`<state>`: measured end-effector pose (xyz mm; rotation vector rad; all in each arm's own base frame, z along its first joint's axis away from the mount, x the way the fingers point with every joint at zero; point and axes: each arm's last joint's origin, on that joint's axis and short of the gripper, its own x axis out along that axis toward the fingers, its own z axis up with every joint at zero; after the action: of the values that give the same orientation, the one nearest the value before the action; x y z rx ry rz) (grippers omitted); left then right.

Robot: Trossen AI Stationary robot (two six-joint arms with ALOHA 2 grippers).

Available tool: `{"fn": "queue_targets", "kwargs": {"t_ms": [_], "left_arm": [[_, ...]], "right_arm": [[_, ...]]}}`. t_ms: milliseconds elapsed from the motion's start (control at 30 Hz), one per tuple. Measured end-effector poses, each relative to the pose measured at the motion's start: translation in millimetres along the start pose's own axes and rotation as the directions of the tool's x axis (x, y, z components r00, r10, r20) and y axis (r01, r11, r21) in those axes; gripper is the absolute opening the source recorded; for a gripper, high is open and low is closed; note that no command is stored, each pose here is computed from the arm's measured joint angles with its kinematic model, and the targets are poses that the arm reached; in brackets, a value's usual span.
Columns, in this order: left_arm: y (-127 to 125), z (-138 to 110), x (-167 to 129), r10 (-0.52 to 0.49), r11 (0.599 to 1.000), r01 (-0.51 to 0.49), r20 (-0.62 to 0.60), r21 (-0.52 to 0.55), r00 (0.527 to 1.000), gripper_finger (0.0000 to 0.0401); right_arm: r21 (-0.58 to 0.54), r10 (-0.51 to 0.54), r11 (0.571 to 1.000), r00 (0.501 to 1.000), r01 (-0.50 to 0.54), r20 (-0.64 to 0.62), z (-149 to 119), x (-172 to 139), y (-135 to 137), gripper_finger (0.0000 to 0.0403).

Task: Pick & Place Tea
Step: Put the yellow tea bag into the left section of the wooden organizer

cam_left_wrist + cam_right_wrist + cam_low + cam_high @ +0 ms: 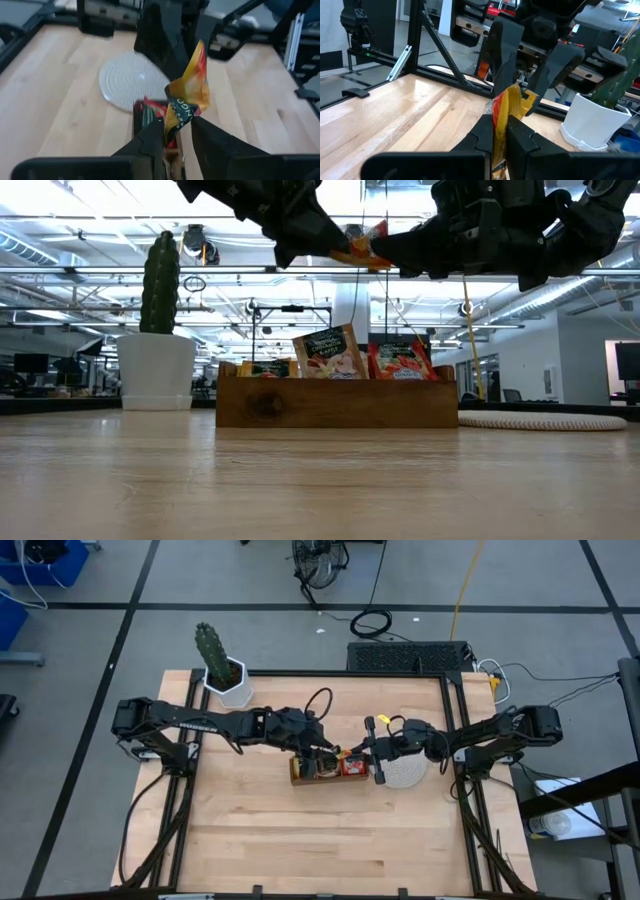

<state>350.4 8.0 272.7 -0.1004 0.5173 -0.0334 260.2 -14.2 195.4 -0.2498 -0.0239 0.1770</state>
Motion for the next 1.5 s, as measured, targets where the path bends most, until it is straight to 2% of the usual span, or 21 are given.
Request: {"fn": "queue_targets", "kwargs": {"t_ms": [100, 200, 300, 400, 500, 533, 633, 700, 800, 933, 1000, 1200, 1500], "left_arm": [[-0.9, 3.0, 0.0, -0.004, 1.000, 0.003, 0.031, 0.025, 0.999, 0.0074], [-2.1, 3.5, 0.1, -0.001, 0.998, -0.001, 0.038, 0.064, 0.999, 0.0017], [-4.7, 2.7, -2.4, 0.029, 0.995, -0.031, 0.024, 0.091, 0.999, 0.0006], [-11.9, 3.9, -13.6, 0.134, 0.980, -0.130, -0.021, 0.151, 0.991, 0.0004], [-23.0, 6.2, -30.5, 0.279, 0.939, -0.267, -0.026, 0.217, 0.960, 0.0003], [-27.2, 6.7, -36.4, 0.294, 0.929, -0.279, -0.028, 0.241, 0.955, 0.0003], [-41.9, 1.3, -50.4, 0.251, 0.915, -0.205, -0.091, 0.348, 0.964, 0.0002], [-49.2, -8.7, -51.8, 0.222, 0.920, -0.143, -0.185, 0.366, 0.957, 0.0002], [-48.1, -25.9, -49.3, 0.225, 0.951, -0.126, -0.356, 0.281, 0.907, 0.0001], [-43.5, -36.6, -37.6, 0.149, 0.985, -0.089, -0.464, 0.149, 0.873, 0.0001], [-40.2, -34.2, -33.6, 0.108, 0.992, -0.065, -0.494, 0.105, 0.863, 0.0001], [-18.8, -24.1, -26.2, 0.071, 0.988, -0.142, -0.671, -0.052, 0.738, 0.0001], [-8.5, -21.2, 12.6, -0.018, 0.991, -0.095, -0.793, -0.096, 0.610, 0.0000]], "right_arm": [[0.001, -0.001, 1.000, 1.000, 0.001, 0.002, 0.2, 0.0, -0.1, 0.0013], [0.025, -0.004, 1.000, 1.000, 0.004, 0.000, 0.0, -0.1, -0.4, 0.0018], [0.056, -0.011, 0.998, 1.000, 0.011, -0.007, -1.0, -0.5, -2.0, 0.0034], [0.104, -0.026, 0.994, 0.999, 0.028, -0.022, -2.8, -1.1, -4.4, 0.0054], [0.132, -0.021, 0.991, 0.998, 0.029, -0.059, -6.8, -1.9, -5.7, 0.0070], [0.137, -0.014, 0.990, 0.997, 0.025, -0.082, -9.3, -2.3, -5.3, 0.0073], [0.137, -0.017, 0.990, 0.994, 0.032, -0.109, -12.5, -3.2, -7.1, 0.0081], [0.143, -0.024, 0.989, 0.993, 0.040, -0.111, -13.0, -3.7, -8.8, 0.0082], [0.152, -0.029, 0.987, 0.995, 0.043, -0.093, -11.3, -3.7, -9.9, 0.0080], [0.139, -0.035, 0.989, 0.997, 0.044, -0.064, -8.4, -3.4, -10.4, 0.0076], [0.135, -0.040, 0.990, 0.998, 0.047, -0.052, -7.1, -3.4, -10.9, 0.0075], [0.133, -0.043, 0.990, 0.998, 0.048, -0.041, -6.0, -3.4, -11.2, 0.0075], [0.109, -0.040, 0.993, 0.998, 0.045, -0.047, -6.6, -3.4, -11.0, 0.0075]]}}
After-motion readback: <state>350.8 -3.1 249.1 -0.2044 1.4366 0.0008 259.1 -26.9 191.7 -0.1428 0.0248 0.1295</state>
